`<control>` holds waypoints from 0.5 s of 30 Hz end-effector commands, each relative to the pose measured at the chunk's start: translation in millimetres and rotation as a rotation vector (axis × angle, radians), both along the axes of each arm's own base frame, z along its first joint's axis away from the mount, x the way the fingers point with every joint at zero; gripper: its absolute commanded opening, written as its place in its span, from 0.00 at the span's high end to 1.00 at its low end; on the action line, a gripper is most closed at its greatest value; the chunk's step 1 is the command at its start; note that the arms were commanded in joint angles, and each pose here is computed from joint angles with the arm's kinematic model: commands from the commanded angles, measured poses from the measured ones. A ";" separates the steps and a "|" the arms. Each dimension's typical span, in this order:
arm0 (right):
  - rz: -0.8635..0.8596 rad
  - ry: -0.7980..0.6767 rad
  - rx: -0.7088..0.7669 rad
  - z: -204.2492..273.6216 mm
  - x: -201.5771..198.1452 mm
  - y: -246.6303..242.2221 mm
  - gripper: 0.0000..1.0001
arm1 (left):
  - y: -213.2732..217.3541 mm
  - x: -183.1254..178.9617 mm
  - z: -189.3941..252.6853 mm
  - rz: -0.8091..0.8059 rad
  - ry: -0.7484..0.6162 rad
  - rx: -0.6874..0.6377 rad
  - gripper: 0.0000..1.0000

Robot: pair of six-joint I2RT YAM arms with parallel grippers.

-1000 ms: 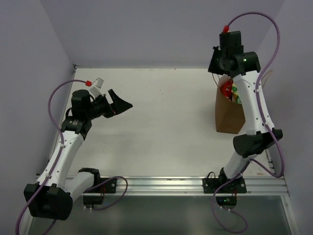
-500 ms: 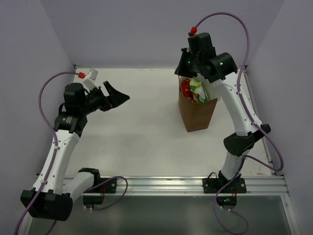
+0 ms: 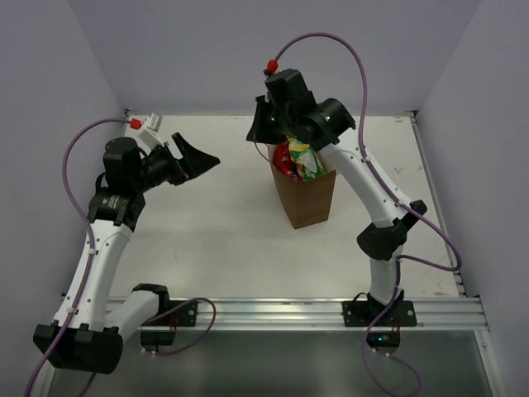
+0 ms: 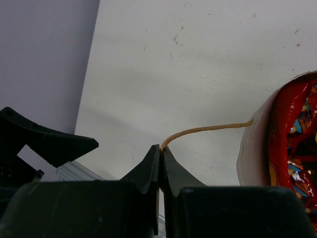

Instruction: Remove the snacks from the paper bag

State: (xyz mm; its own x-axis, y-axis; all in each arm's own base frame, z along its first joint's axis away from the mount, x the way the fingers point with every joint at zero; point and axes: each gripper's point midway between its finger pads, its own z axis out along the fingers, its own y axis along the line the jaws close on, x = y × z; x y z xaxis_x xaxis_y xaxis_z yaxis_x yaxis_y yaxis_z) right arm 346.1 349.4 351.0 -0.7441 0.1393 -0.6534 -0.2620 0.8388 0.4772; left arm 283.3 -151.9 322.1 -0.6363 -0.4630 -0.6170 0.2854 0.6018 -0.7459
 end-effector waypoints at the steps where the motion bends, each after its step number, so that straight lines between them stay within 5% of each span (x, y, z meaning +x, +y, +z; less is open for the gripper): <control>1: 0.006 -0.121 0.144 56.7 1.5 8.7 0.98 | -12.6 -5.2 25.4 -0.070 -0.046 -0.077 0.09; 7: -0.058 -0.170 0.017 51.0 -0.3 -27.2 0.49 | -26.6 -6.9 25.2 -0.153 -0.023 -0.152 0.12; 9: -0.092 -0.188 -0.040 49.5 -2.5 -44.5 0.21 | -36.1 -8.7 31.3 -0.190 -0.034 -0.162 0.12; 15: -0.176 -0.238 -0.157 52.8 -9.6 -89.1 0.13 | -81.6 -1.7 52.2 -0.289 -0.053 -0.160 0.17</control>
State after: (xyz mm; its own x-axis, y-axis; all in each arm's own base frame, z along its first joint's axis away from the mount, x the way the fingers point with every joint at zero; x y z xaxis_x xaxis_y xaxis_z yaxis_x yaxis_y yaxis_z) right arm 343.4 298.5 376.2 -0.6274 0.1286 -0.7680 -0.2346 0.9092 0.3439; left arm 283.5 -210.6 337.1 -0.7534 -0.3878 -0.5310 0.3627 0.4285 -0.8276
